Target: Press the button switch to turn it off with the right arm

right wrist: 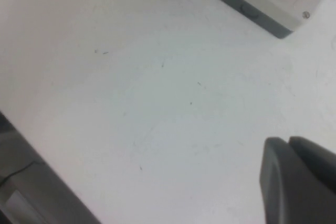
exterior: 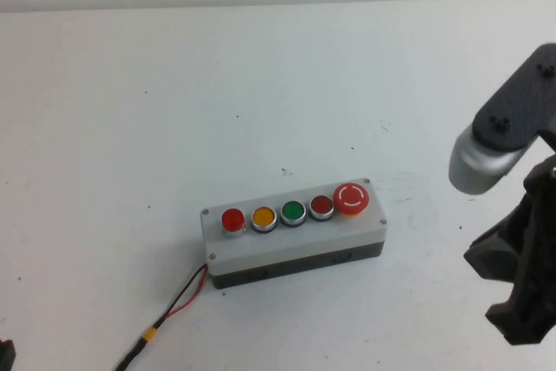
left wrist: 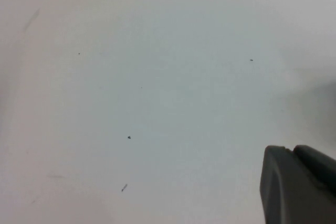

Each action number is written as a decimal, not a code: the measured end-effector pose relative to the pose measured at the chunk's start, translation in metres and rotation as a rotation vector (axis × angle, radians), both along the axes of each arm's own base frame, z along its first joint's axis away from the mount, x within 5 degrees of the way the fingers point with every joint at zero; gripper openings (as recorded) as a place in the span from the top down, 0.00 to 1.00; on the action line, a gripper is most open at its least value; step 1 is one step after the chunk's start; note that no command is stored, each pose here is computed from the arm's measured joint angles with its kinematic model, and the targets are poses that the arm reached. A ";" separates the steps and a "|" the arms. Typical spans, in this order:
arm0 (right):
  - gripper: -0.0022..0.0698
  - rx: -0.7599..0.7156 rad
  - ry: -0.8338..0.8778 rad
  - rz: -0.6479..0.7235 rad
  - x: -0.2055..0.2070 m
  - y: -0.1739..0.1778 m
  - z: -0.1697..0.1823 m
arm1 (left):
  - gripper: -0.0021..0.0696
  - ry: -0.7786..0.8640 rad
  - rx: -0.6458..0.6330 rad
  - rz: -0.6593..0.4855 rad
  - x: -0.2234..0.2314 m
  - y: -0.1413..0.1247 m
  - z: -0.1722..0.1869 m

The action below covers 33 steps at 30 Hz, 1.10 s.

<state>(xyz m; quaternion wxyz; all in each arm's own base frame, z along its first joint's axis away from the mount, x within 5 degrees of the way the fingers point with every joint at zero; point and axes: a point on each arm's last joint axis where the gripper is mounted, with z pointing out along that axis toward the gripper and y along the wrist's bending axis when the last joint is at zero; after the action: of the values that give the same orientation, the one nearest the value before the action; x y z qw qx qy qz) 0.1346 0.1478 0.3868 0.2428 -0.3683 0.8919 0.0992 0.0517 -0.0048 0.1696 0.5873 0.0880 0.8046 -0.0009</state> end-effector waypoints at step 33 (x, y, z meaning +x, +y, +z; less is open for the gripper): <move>0.99 0.426 -0.768 -0.620 -0.078 -0.140 -0.203 | 0.97 0.000 0.000 0.000 0.000 0.000 0.000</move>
<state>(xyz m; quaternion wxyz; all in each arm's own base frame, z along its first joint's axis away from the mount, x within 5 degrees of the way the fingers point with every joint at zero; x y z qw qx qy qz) 0.0569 0.0079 0.1836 0.6387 -0.0401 0.7661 0.0596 0.0517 -0.0048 0.1696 0.5873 0.0880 0.8046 -0.0009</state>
